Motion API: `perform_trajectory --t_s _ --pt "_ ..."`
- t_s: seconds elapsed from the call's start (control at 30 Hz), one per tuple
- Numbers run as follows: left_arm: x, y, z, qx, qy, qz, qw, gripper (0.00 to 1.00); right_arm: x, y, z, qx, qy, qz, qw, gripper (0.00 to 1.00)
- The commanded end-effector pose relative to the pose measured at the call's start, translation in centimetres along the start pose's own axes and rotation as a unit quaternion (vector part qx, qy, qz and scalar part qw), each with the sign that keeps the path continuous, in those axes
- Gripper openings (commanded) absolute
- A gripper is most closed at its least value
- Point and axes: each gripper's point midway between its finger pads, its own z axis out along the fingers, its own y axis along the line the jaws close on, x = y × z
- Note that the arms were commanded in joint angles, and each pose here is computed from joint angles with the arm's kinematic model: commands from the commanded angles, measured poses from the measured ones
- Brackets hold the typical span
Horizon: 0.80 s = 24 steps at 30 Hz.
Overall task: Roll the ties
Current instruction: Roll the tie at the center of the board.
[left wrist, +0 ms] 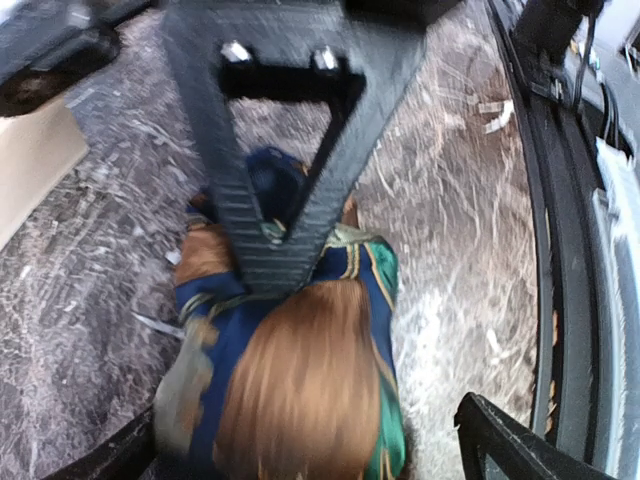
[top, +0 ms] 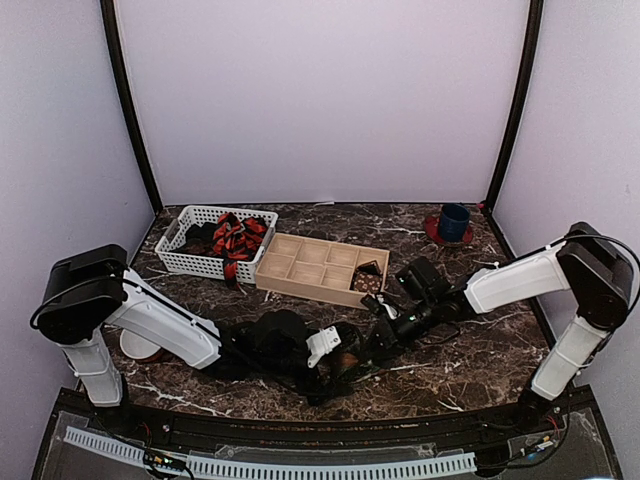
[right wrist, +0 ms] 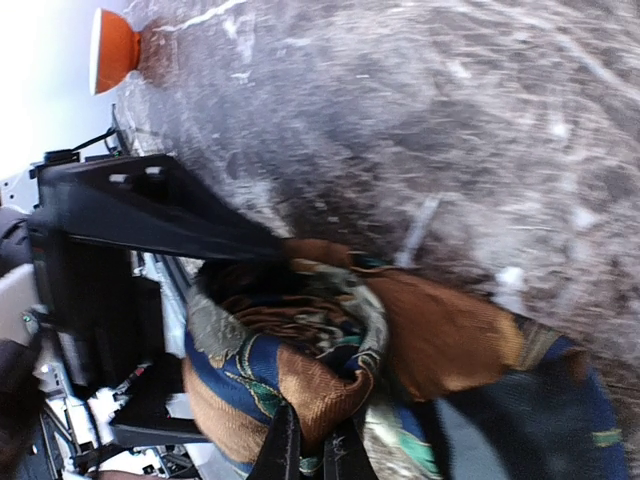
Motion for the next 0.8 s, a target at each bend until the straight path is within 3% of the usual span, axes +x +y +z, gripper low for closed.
perform_trajectory --t_s 0.0,0.4,0.77 --pt "-1.4 0.5 -0.7 -0.012 -0.043 -0.046 0.998 0.99 2.6 -6.1 -0.1 0.102 0.024 0.035 0.994 0.00" --pt "-2.2 0.5 2.3 -0.001 -0.054 -0.067 0.996 0.89 3.7 -9.0 -1.4 0.157 0.022 0.042 0.986 0.00" --pt "-3.1 3.1 2.8 -0.035 -0.088 -0.071 0.993 0.90 4.8 -11.0 -2.1 0.209 0.038 0.027 0.977 0.00"
